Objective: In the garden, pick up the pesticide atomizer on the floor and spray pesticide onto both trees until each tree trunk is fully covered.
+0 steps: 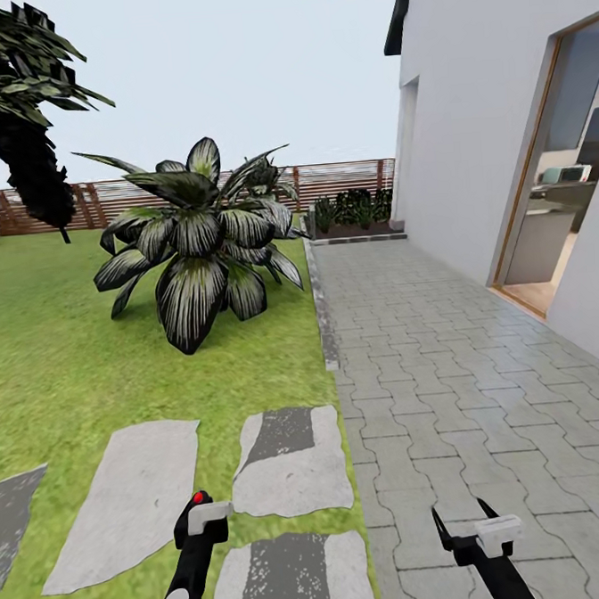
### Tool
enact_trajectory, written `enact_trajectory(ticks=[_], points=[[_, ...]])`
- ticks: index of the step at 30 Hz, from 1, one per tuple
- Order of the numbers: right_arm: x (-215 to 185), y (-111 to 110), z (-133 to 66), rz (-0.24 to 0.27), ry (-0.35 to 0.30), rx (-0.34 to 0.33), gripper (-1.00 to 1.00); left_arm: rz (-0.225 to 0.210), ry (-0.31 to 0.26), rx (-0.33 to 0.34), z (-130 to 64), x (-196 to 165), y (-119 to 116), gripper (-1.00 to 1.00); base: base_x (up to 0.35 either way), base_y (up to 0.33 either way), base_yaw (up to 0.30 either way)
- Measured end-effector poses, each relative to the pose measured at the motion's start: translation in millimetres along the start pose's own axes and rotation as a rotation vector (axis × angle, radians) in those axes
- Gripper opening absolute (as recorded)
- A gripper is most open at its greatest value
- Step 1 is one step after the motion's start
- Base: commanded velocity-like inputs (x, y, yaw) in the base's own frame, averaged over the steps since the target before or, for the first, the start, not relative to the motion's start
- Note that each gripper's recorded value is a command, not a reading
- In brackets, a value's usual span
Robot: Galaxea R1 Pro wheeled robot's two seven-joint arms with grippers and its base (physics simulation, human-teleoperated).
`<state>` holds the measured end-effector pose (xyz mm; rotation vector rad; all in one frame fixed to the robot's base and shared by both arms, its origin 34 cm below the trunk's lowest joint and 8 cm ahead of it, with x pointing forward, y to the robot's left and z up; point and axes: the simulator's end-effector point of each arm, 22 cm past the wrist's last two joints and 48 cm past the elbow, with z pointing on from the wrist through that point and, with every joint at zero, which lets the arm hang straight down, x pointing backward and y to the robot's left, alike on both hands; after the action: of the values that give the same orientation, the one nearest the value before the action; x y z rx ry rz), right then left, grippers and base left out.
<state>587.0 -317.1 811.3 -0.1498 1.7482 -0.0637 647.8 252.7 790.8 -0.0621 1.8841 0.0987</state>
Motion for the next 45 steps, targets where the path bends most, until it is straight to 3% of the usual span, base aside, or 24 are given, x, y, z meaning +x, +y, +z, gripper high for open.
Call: enact_trajectory(ticks=[25, 45], points=[[-24, -3, -11.6, 0.000, 0.001, 0.000, 1.00, 0.000, 0.000, 0.000, -14.4, -22, 2, -1.00, 0.000, 0.000, 0.000], [-24, -3, -11.4, 0.000, 0.001, 0.001, 1.00, -0.005, -0.007, -0.006, -13.9, -25, 3, -1.00, 0.000, 0.000, 0.000]])
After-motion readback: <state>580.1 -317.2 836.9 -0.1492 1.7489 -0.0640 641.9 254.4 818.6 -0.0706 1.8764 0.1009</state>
